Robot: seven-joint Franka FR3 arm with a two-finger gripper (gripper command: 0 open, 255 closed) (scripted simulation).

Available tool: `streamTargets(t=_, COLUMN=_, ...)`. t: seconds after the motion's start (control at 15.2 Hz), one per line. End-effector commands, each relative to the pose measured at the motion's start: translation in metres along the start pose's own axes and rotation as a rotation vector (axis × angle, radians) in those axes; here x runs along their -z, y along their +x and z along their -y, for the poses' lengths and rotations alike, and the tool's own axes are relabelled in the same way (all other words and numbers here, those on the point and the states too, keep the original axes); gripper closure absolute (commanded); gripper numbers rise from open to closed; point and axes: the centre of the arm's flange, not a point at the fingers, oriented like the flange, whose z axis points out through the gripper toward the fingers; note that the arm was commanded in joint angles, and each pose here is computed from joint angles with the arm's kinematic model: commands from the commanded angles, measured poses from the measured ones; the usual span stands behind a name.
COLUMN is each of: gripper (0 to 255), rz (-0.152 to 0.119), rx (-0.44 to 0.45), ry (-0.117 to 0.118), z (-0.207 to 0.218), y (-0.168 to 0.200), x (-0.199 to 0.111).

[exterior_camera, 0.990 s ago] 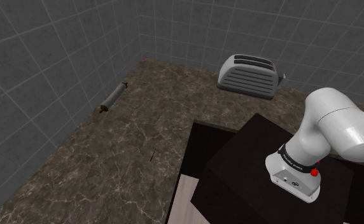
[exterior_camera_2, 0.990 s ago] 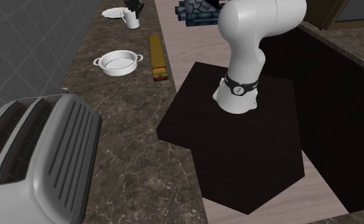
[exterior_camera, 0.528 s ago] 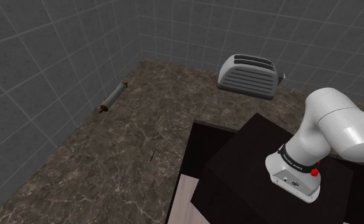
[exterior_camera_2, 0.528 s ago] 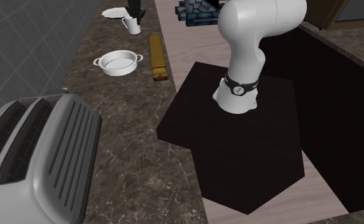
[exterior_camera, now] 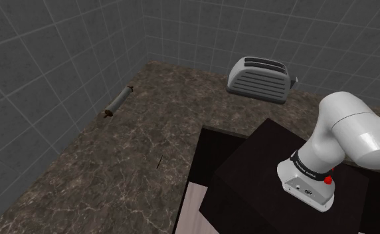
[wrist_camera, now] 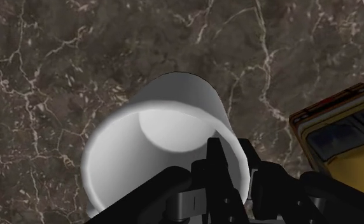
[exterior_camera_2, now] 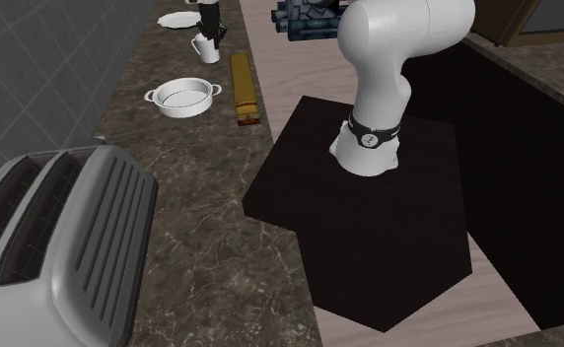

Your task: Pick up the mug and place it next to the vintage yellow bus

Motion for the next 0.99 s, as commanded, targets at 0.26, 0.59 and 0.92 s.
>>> streamTargets(t=0.26, gripper=255, rz=0.000, rx=0.000, ry=-0.001, z=0.002, y=0.001, x=-0.031)
streamTargets(t=0.59, gripper=255, rz=0.000, rx=0.000, ry=-0.001, z=0.002, y=0.001, x=-0.035)
streamTargets(t=0.92, gripper=0, rz=0.000, rx=0.000, ry=-0.001, z=0.002, y=0.001, x=-0.035)
